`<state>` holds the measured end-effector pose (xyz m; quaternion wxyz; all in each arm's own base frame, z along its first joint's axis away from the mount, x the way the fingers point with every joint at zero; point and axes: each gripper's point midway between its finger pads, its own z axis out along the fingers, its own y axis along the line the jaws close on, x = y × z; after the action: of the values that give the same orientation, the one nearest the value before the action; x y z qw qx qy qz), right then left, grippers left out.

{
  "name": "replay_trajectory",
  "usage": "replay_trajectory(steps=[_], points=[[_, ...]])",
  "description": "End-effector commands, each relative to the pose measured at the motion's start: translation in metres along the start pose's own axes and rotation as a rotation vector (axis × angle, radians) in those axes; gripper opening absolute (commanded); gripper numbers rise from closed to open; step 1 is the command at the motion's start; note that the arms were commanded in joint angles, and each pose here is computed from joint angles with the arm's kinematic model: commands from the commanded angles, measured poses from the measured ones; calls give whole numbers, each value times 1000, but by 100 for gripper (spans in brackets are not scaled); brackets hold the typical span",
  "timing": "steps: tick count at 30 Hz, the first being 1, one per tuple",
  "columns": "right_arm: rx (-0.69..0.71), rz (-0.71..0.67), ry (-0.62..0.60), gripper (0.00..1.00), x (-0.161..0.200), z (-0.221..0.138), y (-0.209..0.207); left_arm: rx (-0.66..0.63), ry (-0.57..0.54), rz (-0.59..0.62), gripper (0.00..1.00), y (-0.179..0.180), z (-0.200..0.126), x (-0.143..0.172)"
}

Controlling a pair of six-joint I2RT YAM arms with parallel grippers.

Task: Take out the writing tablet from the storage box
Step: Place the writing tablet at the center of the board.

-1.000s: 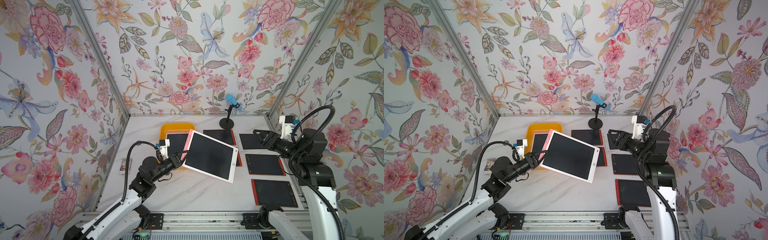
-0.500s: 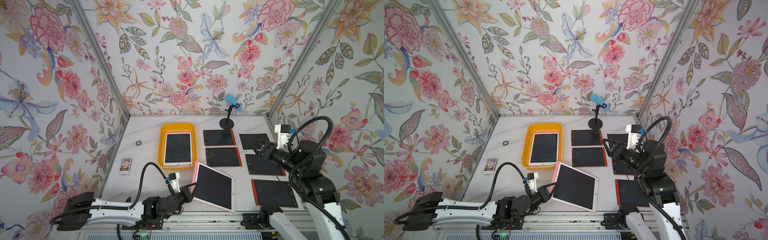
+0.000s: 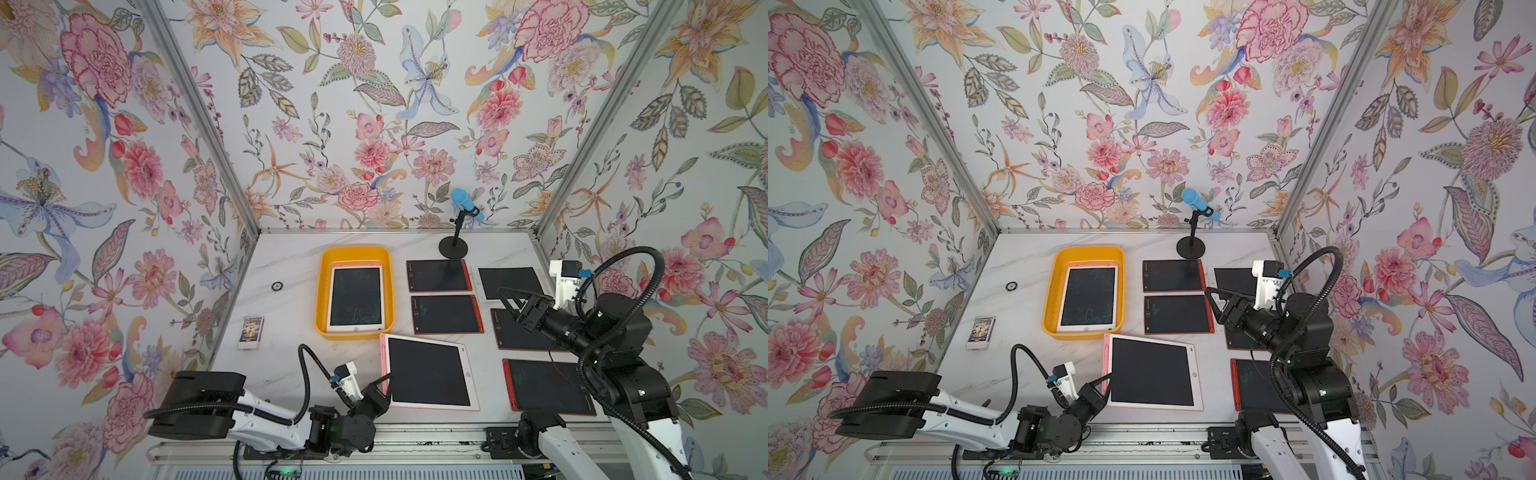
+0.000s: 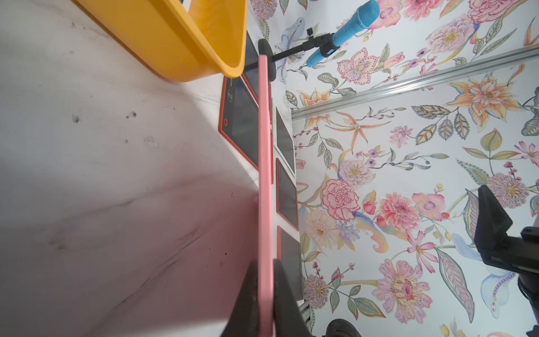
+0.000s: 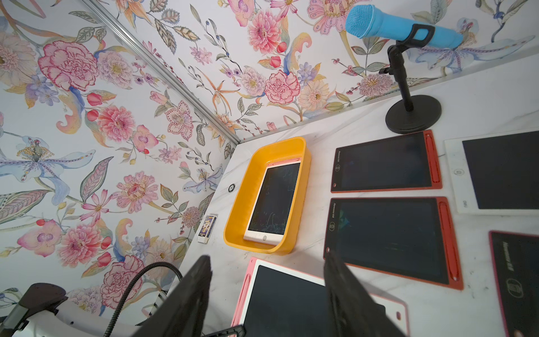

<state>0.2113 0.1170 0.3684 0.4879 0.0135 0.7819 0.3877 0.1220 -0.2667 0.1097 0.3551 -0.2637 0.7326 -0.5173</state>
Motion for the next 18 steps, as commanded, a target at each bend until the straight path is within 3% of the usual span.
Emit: replay_trajectory(steps=[1, 12, 18], points=[[1, 10, -5, 61, 3, -2, -1, 15, -23, -128, 0, 2, 0, 0], [10, 12, -2, 61, 7, -2, -5, -70, 88, -158, 0, 41, 17, 39], [6, 13, -1, 62, 9, -3, -5, -54, 150, -269, 0, 60, 27, 60]])
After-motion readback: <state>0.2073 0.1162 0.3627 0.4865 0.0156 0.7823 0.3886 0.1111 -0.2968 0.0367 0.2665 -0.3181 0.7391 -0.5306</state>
